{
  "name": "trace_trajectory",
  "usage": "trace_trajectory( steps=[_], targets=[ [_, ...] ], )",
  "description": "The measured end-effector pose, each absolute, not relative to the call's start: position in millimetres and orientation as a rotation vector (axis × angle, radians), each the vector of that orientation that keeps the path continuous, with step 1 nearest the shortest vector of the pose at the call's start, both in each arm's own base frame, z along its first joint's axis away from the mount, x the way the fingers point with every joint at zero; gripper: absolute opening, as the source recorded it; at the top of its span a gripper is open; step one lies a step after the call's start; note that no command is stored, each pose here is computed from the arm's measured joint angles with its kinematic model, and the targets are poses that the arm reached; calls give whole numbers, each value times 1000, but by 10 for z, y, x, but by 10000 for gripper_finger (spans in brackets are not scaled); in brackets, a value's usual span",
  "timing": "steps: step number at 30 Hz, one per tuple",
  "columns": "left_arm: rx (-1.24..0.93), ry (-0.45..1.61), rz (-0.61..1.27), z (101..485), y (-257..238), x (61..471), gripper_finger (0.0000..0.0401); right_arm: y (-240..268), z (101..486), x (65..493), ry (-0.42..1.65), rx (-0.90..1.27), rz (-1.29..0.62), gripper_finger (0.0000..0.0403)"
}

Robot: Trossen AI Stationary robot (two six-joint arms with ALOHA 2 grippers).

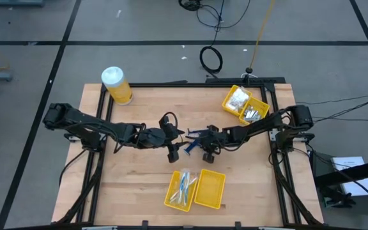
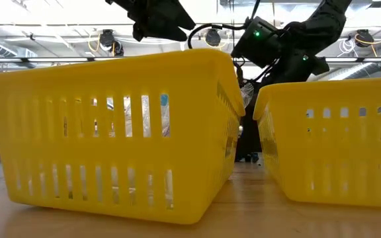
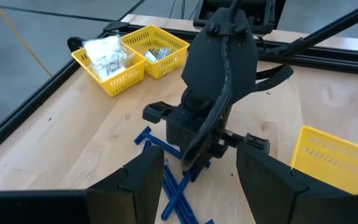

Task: Pick & Place Travel size toiletries
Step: Put the blue rolled gauze into the bottom right yellow bin

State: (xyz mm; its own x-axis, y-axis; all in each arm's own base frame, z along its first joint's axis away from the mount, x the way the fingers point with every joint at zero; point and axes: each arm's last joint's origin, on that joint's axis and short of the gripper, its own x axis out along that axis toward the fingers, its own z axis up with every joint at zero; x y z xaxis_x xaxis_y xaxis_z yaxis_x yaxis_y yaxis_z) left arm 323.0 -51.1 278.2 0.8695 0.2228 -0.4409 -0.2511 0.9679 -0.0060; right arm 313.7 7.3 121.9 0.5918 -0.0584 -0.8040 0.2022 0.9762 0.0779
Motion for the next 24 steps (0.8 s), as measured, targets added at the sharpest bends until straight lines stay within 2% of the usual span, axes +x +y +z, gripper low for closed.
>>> trace_trajectory(
  steps=[6,15,19,24],
  targets=[
    [-64,454,248,2782,-512,3229,200,73,1367,3107,888,131,-131,34],
    [-62,471,250,2712,-520,3273,200,268,1948,2951,707,51,-16,27],
    [-62,488,253,2652,-526,3305,200,492,2140,2772,706,59,120,27],
    [-61,490,254,2649,-524,3305,200,896,2240,2562,731,42,397,30]
  ],
)
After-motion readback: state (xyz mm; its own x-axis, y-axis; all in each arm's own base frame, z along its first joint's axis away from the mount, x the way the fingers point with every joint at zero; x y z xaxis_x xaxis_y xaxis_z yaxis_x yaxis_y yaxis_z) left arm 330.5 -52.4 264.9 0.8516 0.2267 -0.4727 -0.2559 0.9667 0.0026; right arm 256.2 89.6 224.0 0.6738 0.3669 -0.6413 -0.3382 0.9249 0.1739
